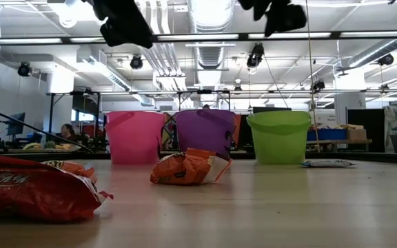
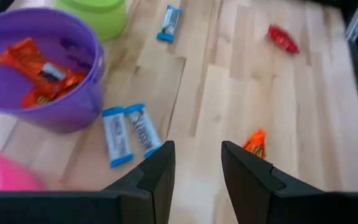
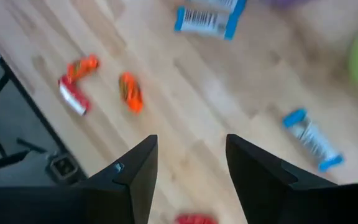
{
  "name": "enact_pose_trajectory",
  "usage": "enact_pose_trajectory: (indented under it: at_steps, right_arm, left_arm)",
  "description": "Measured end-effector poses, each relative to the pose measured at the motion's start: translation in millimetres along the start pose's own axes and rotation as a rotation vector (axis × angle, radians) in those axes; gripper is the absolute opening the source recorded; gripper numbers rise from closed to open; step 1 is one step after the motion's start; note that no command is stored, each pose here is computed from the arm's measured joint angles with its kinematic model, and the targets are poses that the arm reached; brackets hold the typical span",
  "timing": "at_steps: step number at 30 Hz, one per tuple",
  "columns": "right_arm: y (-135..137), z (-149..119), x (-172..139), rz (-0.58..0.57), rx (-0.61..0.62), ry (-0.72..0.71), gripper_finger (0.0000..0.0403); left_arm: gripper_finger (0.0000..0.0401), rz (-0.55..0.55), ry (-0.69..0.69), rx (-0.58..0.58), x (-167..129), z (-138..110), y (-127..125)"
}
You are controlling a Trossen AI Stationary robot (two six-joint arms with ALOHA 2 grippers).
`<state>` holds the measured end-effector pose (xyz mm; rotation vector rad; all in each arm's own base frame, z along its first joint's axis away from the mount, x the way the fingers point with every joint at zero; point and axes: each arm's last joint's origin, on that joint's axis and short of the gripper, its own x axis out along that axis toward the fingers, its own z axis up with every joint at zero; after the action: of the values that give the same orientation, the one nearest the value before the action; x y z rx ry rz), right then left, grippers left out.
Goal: Organize candy in baskets
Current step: Put the red chocolate into the green bucket
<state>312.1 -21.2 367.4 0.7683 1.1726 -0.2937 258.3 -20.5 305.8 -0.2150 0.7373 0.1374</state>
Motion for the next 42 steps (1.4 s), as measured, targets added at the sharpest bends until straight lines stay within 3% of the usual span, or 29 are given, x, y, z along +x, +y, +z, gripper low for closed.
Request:
enact_pose_trajectory:
  at_steps: [10,18,26,30,42]
  right_arm:
    - [27.9,-56.7,20.7,-0.188,0.054,0.120,0.0188]
    - [25.4,-106.1,45.0,-0.275,0.152,0.163,0.0188]
    - [19.1,-155.8,69.4,-0.189,0.306,0.131,0.0188]
    - [11.4,-178.6,84.7,-0.219,0.387,0.145,0.0188]
    - [-11.1,-221.3,141.9,-0.177,0.547,0.126,0.0187]
  left_arm:
    - [0.0115,-0.038,-0.052,-0.064,6.9,4.5,-10.7]
    - [0.0115,-0.069,-0.119,-0.126,5.2,11.3,-14.0]
    - [0.0115,-0.142,-0.215,-0.247,-2.2,24.2,-23.4]
    - [0.0115,-0.173,-0.226,-0.274,-8.7,28.7,-30.5]
    - [0.0115,-0.238,-0.224,-0.343,-20.8,24.2,-59.4]
